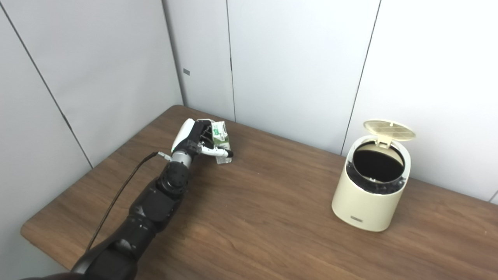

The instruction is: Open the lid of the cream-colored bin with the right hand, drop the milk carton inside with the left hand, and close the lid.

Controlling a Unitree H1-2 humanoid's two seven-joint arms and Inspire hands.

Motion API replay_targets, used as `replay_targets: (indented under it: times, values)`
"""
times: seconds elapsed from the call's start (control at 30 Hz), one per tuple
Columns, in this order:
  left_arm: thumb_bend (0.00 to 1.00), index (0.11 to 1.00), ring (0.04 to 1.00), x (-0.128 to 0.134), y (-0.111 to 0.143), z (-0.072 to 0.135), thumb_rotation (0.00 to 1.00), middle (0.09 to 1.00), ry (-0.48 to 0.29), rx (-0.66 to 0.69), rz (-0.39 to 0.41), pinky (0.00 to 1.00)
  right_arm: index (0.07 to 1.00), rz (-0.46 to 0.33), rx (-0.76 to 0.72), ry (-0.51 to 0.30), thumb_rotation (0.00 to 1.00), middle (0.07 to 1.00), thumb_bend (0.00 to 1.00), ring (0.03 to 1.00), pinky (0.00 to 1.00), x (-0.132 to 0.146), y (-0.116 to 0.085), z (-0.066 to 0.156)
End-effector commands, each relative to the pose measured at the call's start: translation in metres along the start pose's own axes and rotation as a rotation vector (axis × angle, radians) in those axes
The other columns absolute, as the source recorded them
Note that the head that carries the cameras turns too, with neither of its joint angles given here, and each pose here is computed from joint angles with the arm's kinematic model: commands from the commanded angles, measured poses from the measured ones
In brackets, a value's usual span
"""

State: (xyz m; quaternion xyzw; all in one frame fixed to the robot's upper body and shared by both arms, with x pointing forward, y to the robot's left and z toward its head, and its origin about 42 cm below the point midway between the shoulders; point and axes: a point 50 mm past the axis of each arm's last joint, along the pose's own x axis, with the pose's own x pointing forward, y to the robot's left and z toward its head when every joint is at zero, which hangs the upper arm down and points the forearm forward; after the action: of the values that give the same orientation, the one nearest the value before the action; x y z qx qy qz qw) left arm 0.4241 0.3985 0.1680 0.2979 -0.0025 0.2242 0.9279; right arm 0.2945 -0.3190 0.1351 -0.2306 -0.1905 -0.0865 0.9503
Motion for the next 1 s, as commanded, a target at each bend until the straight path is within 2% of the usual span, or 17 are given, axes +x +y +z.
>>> replay_targets:
  times: [0.0, 0.17, 0.23, 0.3, 0.4, 0.47, 0.53, 0.63, 0.73, 0.77, 0.8, 0.83, 0.9, 0.93, 0.97]
  values:
    - [0.53, 0.47, 0.436, 0.016, 0.011, 0.042, 0.0, 0.505, -0.124, -0.057, 0.093, 0.37, 0.587, 0.018, 0.001, 0.034, 0.79, 0.616, 0.57, 0.492, 0.31, -0.018, 0.008, -0.011]
    - [0.52, 0.484, 0.367, 0.009, -0.001, 0.055, 0.0, 0.467, -0.143, -0.084, 0.093, 0.29, 0.598, 0.025, -0.016, 0.026, 0.79, 0.616, 0.51, 0.442, 0.25, -0.018, 0.009, -0.012]
    - [0.52, 0.485, 0.361, 0.006, -0.005, 0.058, 0.0, 0.461, -0.151, -0.074, 0.094, 0.28, 0.594, 0.022, -0.003, 0.028, 0.78, 0.619, 0.51, 0.457, 0.27, -0.018, 0.011, -0.011]
    - [0.52, 0.485, 0.369, 0.005, -0.007, 0.059, 0.0, 0.461, -0.166, -0.075, 0.089, 0.29, 0.592, 0.022, 0.0, 0.03, 0.77, 0.604, 0.51, 0.396, 0.23, -0.018, 0.012, -0.011]
    - [0.52, 0.48, 0.39, 0.003, -0.008, 0.059, 0.0, 0.474, -0.162, -0.085, 0.09, 0.31, 0.59, 0.021, -0.001, 0.029, 0.77, 0.598, 0.5, 0.366, 0.21, -0.019, 0.013, -0.009]
    - [0.52, 0.48, 0.396, 0.002, -0.008, 0.059, 0.0, 0.476, -0.165, -0.097, 0.091, 0.32, 0.59, 0.018, 0.0, 0.028, 0.76, 0.594, 0.48, 0.353, 0.19, -0.019, 0.015, -0.008]
    - [0.52, 0.477, 0.404, -0.002, -0.007, 0.061, 0.0, 0.482, -0.185, -0.102, 0.092, 0.33, 0.59, 0.023, -0.005, 0.031, 0.76, 0.601, 0.47, 0.418, 0.23, -0.02, 0.017, -0.005]
    - [0.53, 0.481, 0.399, -0.008, -0.005, 0.065, 0.0, 0.474, -0.218, -0.117, 0.091, 0.32, 0.597, 0.027, -0.007, 0.029, 0.77, 0.609, 0.45, 0.37, 0.21, -0.022, 0.021, 0.001]
    - [0.52, 0.472, 0.434, -0.024, -0.001, 0.079, 0.0, 0.494, -0.306, -0.135, 0.08, 0.37, 0.605, 0.032, 0.015, 0.035, 0.76, 0.58, 0.45, 0.304, 0.17, -0.026, 0.029, 0.007]
    - [0.52, 0.472, 0.437, -0.028, 0.001, 0.082, 0.0, 0.494, -0.338, -0.134, 0.077, 0.37, 0.607, 0.032, 0.016, 0.032, 0.74, 0.535, 0.44, 0.245, 0.14, -0.028, 0.032, 0.01]
    - [0.51, 0.471, 0.452, -0.033, 0.002, 0.085, 0.0, 0.49, -0.366, -0.138, 0.076, 0.37, 0.605, 0.029, 0.004, 0.024, 0.72, 0.518, 0.41, 0.272, 0.15, -0.028, 0.035, 0.014]
    - [0.51, 0.469, 0.461, -0.038, 0.004, 0.089, 0.0, 0.487, -0.399, -0.146, 0.078, 0.38, 0.601, 0.03, -0.016, 0.031, 0.67, 0.523, 0.35, 0.351, 0.18, -0.029, 0.04, 0.019]
    - [0.51, 0.47, 0.464, -0.047, 0.007, 0.094, 0.0, 0.484, -0.455, -0.161, 0.088, 0.38, 0.615, 0.031, -0.05, 0.038, 0.57, 0.563, 0.24, 0.402, 0.21, -0.031, 0.047, 0.029]
    - [0.51, 0.471, 0.466, -0.051, 0.008, 0.097, 0.0, 0.483, -0.481, -0.168, 0.093, 0.39, 0.624, 0.033, -0.067, 0.036, 0.53, 0.553, 0.22, 0.329, 0.16, -0.031, 0.05, 0.032]
    - [0.51, 0.472, 0.464, -0.055, 0.009, 0.101, 0.0, 0.483, -0.509, -0.173, 0.096, 0.39, 0.629, 0.036, -0.073, 0.031, 0.49, 0.556, 0.2, 0.319, 0.15, -0.032, 0.053, 0.036]
